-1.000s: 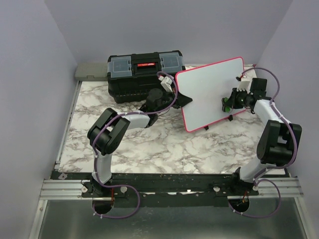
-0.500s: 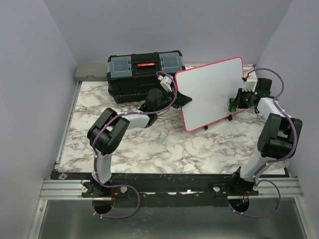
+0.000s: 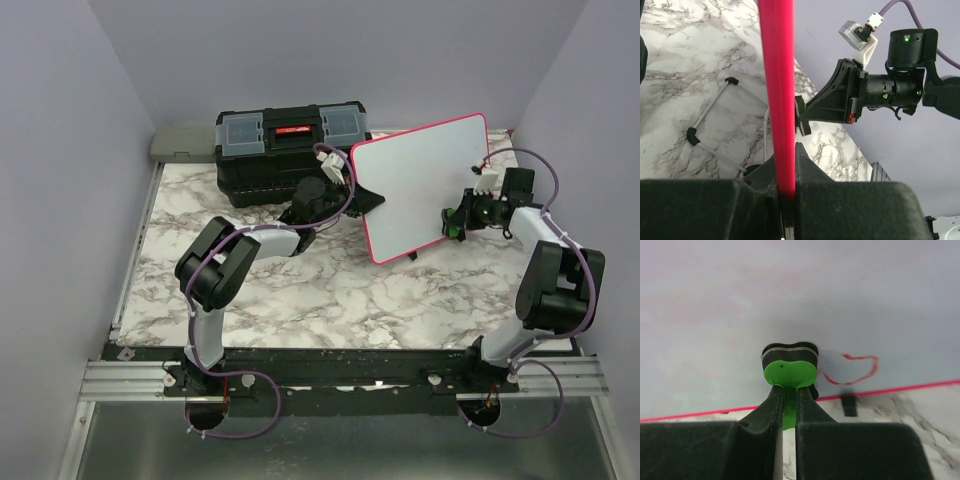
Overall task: Erase the whiteboard
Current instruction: Erase the whiteboard at the whiteboard stand.
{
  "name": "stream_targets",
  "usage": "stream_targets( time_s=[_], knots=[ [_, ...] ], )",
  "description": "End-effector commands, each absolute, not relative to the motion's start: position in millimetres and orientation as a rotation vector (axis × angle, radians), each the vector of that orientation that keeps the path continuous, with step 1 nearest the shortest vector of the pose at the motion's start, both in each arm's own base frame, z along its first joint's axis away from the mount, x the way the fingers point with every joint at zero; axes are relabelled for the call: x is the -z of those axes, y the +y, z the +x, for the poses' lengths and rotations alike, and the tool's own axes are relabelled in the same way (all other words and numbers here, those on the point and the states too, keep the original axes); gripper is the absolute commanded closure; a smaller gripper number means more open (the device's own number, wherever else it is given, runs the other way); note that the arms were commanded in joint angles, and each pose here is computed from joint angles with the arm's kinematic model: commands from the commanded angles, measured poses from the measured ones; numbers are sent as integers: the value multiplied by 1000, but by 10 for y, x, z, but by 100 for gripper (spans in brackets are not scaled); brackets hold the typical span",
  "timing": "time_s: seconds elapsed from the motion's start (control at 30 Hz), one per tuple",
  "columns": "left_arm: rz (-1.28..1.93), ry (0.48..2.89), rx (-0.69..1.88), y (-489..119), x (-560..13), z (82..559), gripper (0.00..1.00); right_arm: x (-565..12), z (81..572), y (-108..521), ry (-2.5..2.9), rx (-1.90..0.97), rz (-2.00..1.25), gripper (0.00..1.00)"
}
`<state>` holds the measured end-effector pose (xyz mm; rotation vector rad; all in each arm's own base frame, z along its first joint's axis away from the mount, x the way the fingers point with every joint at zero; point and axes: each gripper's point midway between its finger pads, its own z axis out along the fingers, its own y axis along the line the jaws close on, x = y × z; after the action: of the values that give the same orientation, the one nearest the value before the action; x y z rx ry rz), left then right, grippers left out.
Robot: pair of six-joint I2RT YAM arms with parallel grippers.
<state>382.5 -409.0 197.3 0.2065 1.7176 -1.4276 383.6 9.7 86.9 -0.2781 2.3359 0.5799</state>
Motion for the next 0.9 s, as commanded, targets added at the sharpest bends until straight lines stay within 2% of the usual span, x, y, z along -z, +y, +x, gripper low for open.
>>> stream_targets(
  time_s=[0.0,0.13,0.27,0.4,0.57,0.67,0.87],
  knots=[
    [287,1542,1569,-4222,-2509,3595,100,-918,4149,-519,2258,-175,64,99],
    [290,1543,1569,-4218,-2504,3587,100,-882,4211,-789,2221,-65,216,99],
    [289,1540,1571,-4219,-2508,3588,100,-725,4208,-814,2280,-82,260,99],
    [289,1539,1573,-4226,-2508,3594,100,-606,4069,-321,2368,-407,73,99],
    [288,1537,1574,-4231,-2521,3602,100,-720,3791,261,2391,-857,-161,99],
    [286,1537,1575,-4235,-2524,3608,100,-759,3677,368,2379,-917,-235,99],
    [285,1538,1574,-4243,-2532,3621,100,-742,3560,383,2409,-860,-260,99]
  ],
)
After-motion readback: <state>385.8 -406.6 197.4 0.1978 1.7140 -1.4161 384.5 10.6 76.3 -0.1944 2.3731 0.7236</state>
